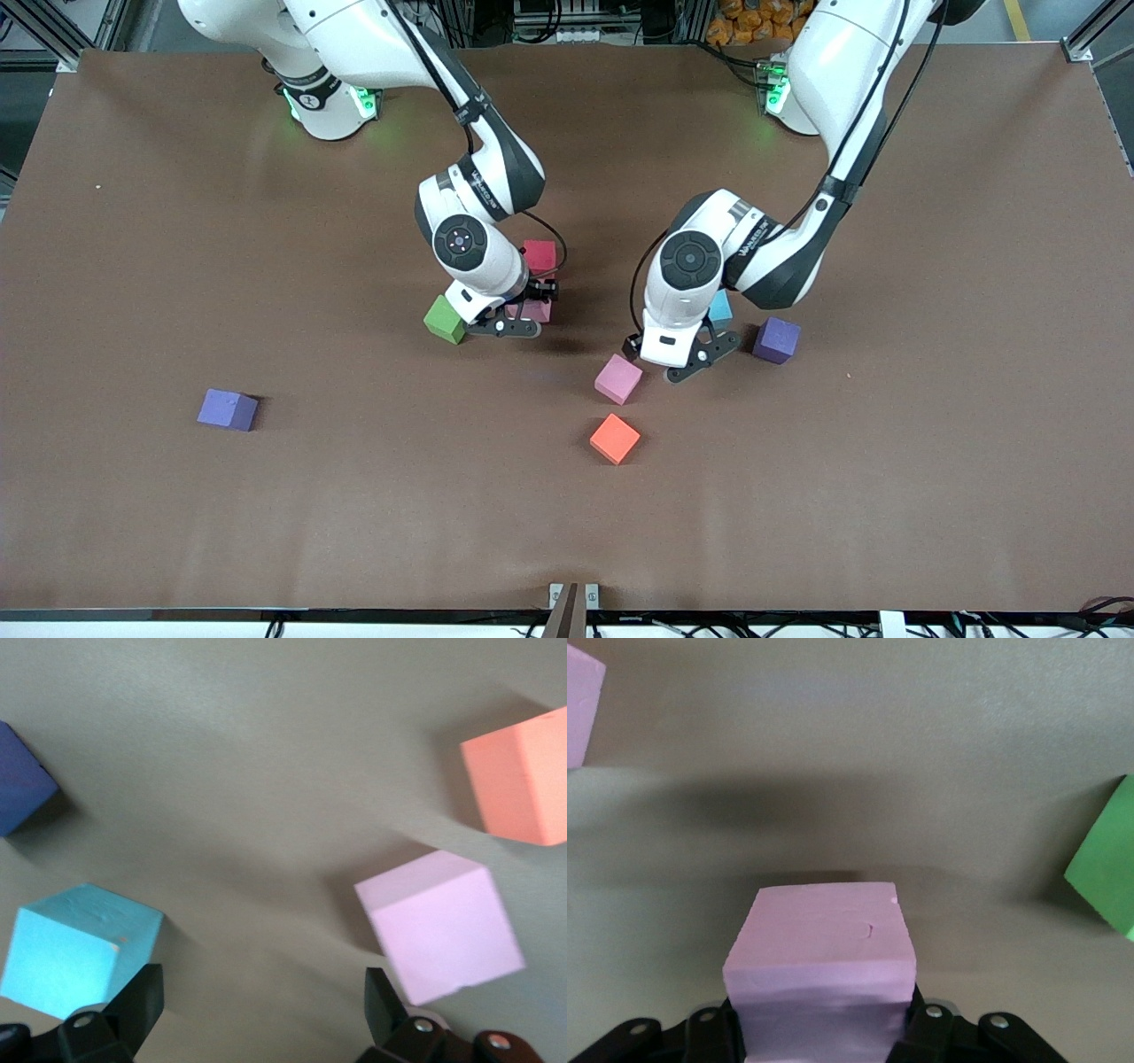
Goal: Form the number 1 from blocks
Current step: 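Place the pink cube beside the red cube while the left gripper grasps the cyan cube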
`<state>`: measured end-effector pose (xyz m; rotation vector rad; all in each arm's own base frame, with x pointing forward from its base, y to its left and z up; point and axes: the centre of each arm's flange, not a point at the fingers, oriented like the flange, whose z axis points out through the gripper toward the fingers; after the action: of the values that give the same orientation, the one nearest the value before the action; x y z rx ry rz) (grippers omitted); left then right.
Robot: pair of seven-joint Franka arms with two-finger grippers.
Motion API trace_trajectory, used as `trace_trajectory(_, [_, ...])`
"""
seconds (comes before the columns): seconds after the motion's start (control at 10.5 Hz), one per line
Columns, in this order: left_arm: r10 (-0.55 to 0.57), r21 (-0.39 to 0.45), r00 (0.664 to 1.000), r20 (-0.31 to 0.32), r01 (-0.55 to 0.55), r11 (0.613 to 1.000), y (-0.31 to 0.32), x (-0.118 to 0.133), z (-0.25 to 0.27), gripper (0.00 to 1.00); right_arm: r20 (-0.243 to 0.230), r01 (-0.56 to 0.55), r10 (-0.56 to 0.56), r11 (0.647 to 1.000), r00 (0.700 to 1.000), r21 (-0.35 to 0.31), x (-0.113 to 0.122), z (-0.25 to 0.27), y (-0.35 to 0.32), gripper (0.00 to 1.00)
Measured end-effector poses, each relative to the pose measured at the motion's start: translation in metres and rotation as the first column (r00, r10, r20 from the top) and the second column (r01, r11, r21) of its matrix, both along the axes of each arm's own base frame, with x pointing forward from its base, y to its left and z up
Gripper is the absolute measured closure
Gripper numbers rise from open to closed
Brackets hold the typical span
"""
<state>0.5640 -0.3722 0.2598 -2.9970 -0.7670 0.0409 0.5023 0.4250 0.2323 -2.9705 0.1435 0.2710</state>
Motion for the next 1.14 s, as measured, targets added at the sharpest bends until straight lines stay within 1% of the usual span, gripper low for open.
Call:
trace_trajectory(0.1, [-0.029,0.006,1.000,-0.012,0.029,1.000,0.013,-0.002,-0.005,0.00,-0.009,-0.004,0.004,1.000,1.000,-0.004,-0.003,-0.001,0.002,0.37])
trace_trajectory(0.19, [-0.055,0.002,0.998,-0.010,0.056,0.998,0.030,-0.005,-0.011,0.00,-0.019,-0.009,0.009,1.000,1.000,-0.011,-0.008,-0.005,0.003,0.37])
trace_trajectory(0.38, [-0.102,0.001,0.995,-0.013,0.102,0.995,0.068,-0.021,-0.023,0.00,-0.037,-0.024,0.023,0.999,0.999,-0.028,-0.020,-0.016,0.007,0.37])
trace_trajectory(0.57, [-0.124,0.013,0.992,-0.029,0.124,0.992,0.090,-0.034,-0.024,0.00,-0.044,-0.030,0.028,0.999,0.999,-0.036,-0.025,-0.022,0.011,0.37])
trace_trajectory(0.86, [-0.144,0.020,0.987,-0.064,0.146,0.989,0.087,-0.054,-0.036,0.00,-0.047,-0.035,0.033,0.999,0.998,-0.040,-0.028,-0.026,0.013,0.37])
trace_trajectory(1.05, [-0.153,0.022,0.985,-0.078,0.155,0.988,0.085,-0.061,-0.041,0.00,-0.050,-0.040,0.038,0.998,0.998,-0.045,-0.031,-0.030,0.015,0.36])
trace_trajectory(1.14, [-0.153,0.022,0.985,-0.080,0.155,0.988,0.086,-0.062,-0.042,0.00,-0.050,-0.040,0.038,0.998,0.998,-0.047,-0.031,-0.032,0.015,0.28])
